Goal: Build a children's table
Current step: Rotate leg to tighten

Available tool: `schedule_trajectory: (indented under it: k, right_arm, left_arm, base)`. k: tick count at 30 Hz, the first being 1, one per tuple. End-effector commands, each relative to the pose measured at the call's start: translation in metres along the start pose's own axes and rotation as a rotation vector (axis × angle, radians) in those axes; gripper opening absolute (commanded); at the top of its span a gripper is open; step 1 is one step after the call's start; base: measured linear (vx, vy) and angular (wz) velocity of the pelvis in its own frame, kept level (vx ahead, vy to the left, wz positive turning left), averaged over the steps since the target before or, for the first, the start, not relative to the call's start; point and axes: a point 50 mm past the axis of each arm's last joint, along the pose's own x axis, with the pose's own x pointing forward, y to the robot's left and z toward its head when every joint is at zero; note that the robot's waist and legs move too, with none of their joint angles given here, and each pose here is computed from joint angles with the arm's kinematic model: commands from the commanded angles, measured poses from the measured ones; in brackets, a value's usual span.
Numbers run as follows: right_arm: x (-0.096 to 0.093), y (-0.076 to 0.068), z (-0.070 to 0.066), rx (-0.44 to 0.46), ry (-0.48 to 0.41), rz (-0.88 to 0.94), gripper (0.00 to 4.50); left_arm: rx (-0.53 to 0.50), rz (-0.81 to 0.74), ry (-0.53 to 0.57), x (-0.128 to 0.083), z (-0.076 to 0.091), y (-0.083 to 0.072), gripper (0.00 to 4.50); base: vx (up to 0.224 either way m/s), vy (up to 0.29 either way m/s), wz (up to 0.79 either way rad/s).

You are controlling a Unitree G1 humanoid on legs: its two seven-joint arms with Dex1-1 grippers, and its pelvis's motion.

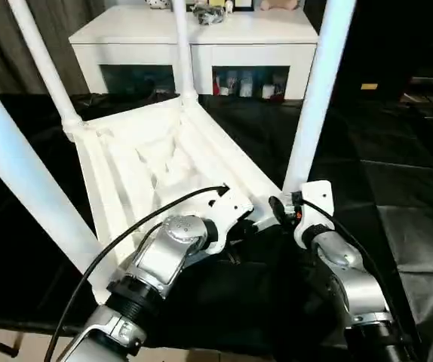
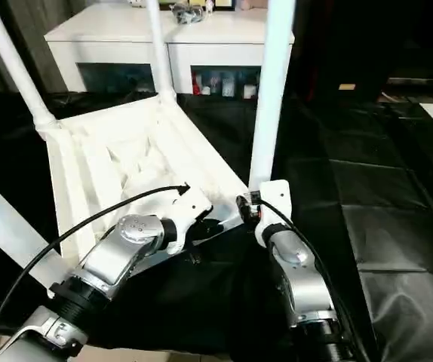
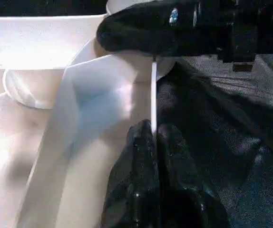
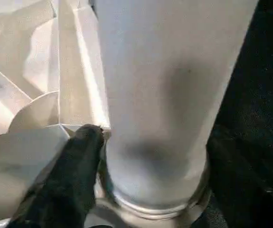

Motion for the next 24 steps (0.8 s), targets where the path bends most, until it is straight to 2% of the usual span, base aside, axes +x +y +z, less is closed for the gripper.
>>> schedule_trajectory:
  k: [1, 2, 4, 5, 7, 8, 9, 10, 11, 13, 15, 17, 19, 22, 23, 24]
  right_arm:
    - [-0.002, 0.006, 0.016, -0.020, -0.087, 0.029, 3.74]
    - [-0.002, 0.004, 0.017, -0.027, -0.093, 0.021, 3.88]
    - [-0.005, 0.000, 0.022, -0.061, -0.120, 0.011, 3.88]
    - [-0.009, -0.002, 0.026, -0.074, -0.139, 0.052, 3.88]
    - [-0.025, -0.003, 0.031, -0.093, -0.148, 0.251, 3.88]
    - [-0.036, -0.004, 0.031, -0.100, -0.143, 0.344, 3.88]
    - [-0.038, -0.005, 0.031, -0.101, -0.142, 0.358, 3.88]
    - [-0.053, -0.010, 0.027, -0.154, -0.124, 0.456, 3.88]
    - [-0.053, -0.010, 0.027, -0.154, -0.124, 0.456, 3.88]
    - [-0.067, -0.018, 0.019, -0.193, -0.071, 0.528, 3.88]
    - [-0.068, -0.019, 0.014, -0.207, -0.049, 0.534, 3.88]
    - [-0.065, -0.017, 0.012, -0.228, -0.040, 0.523, 3.91]
    - [-0.062, -0.015, 0.011, -0.227, -0.035, 0.527, 3.91]
    - [-0.049, -0.006, 0.010, -0.230, -0.014, 0.532, 3.91]
    - [-0.045, -0.003, 0.008, -0.233, -0.008, 0.539, 3.91]
    - [-0.044, -0.002, 0.008, -0.232, -0.006, 0.542, 3.91]
  left_arm:
    - [0.023, 0.017, 0.007, 0.002, 0.000, 0.002, 0.00]
    - [0.022, 0.023, 0.007, 0.002, 0.000, 0.003, 0.00]
    - [0.043, 0.004, 0.000, 0.003, 0.001, 0.002, 0.00]
    - [0.047, 0.006, -0.004, 0.003, 0.001, 0.002, 0.00]
    - [0.067, 0.022, -0.032, 0.004, 0.004, 0.005, 0.00]
    - [0.068, 0.025, -0.048, 0.004, 0.005, 0.005, 0.00]
    - [0.067, 0.025, -0.050, 0.004, 0.005, 0.006, 0.00]
    - [0.088, 0.029, -0.085, 0.003, 0.009, 0.007, 0.00]
    - [0.088, 0.029, -0.085, 0.003, 0.009, 0.007, 0.00]
    - [0.104, 0.077, -0.158, 0.000, 0.016, 0.014, 0.00]
    - [0.040, 0.065, -0.230, -0.004, 0.023, 0.017, 0.00]
    - [-0.022, 0.022, -0.278, -0.009, 0.029, 0.017, 0.44]
    - [-0.042, -0.003, -0.296, -0.013, 0.032, 0.017, 0.55]
    - [-0.026, -0.101, -0.298, -0.031, 0.034, 0.013, 0.68]
    - [-0.022, -0.134, -0.296, -0.037, 0.034, 0.011, 0.92]
    - [-0.022, -0.141, -0.295, -0.038, 0.034, 0.010, 0.96]
  base:
    - [0.000, 0.000, 0.00]
    - [0.000, 0.000, 0.00]
    - [0.000, 0.000, 0.00]
    - [0.000, 0.000, 0.00]
    - [0.000, 0.000, 0.00]
    - [0.000, 0.000, 0.00]
    - [0.000, 0.000, 0.00]
    - [0.000, 0.000, 0.00]
    - [0.000, 0.000, 0.00]
    - [0.000, 0.000, 0.00]
    - [0.000, 0.000, 0.00]
    - [0.000, 0.000, 0.00]
    - [0.000, 0.000, 0.00]
    - [0.000, 0.000, 0.00]
    - [0.000, 0.000, 0.00]
    - [0.000, 0.000, 0.00]
